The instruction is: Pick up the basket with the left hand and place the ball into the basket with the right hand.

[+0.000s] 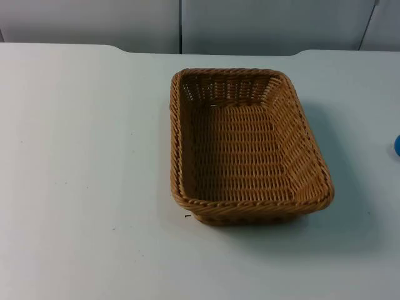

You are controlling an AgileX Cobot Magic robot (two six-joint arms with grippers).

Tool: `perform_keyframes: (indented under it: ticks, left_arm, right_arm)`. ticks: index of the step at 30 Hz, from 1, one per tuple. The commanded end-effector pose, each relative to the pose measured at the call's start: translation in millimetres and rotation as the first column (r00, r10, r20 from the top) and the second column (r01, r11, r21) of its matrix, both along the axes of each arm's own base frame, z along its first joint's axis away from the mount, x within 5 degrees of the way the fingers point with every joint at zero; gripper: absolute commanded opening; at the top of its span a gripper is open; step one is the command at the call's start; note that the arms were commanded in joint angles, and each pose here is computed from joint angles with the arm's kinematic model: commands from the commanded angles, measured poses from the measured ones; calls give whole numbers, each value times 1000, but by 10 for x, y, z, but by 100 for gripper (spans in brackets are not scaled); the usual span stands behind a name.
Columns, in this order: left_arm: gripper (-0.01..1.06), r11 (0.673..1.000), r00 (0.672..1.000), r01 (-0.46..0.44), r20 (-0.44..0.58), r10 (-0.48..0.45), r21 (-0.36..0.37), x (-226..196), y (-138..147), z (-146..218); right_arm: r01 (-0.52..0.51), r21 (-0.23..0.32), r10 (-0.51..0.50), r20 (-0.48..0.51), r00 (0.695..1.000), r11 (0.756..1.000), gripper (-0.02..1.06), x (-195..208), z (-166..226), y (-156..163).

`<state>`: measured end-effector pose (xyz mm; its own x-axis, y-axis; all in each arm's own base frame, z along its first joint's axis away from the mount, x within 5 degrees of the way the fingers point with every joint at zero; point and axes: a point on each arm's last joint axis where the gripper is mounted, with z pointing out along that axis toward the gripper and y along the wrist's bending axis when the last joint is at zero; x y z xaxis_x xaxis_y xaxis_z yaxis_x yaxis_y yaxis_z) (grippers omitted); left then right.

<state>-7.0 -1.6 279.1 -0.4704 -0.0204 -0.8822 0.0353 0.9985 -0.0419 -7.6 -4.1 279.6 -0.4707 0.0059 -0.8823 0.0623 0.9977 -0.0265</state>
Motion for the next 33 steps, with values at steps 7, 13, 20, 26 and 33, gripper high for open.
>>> perform_keyframes:
  ticks: [7,13,20,26,33]
  left_arm:
    - [103,995,998,6,64,0,-96,-59,-41,144]
    - [103,993,999,12,37,-7,-117,154,-63,419]
    - [103,995,999,26,42,-22,-99,514,-79,773]
    - [103,992,994,87,72,-81,-92,876,-136,1106]
    - [103,978,983,165,106,-152,-128,1289,-225,1324]
  right_arm:
    - [3,4,-3,8,1000,1000,104,8,-13,5]
    - [3,4,-3,8,1000,1000,104,8,-13,5]
    - [7,6,-7,8,1000,1000,104,7,-13,3]
    - [7,6,-7,8,1000,1000,104,7,-13,3]
    - [8,8,-8,8,1000,1000,104,7,-13,3]
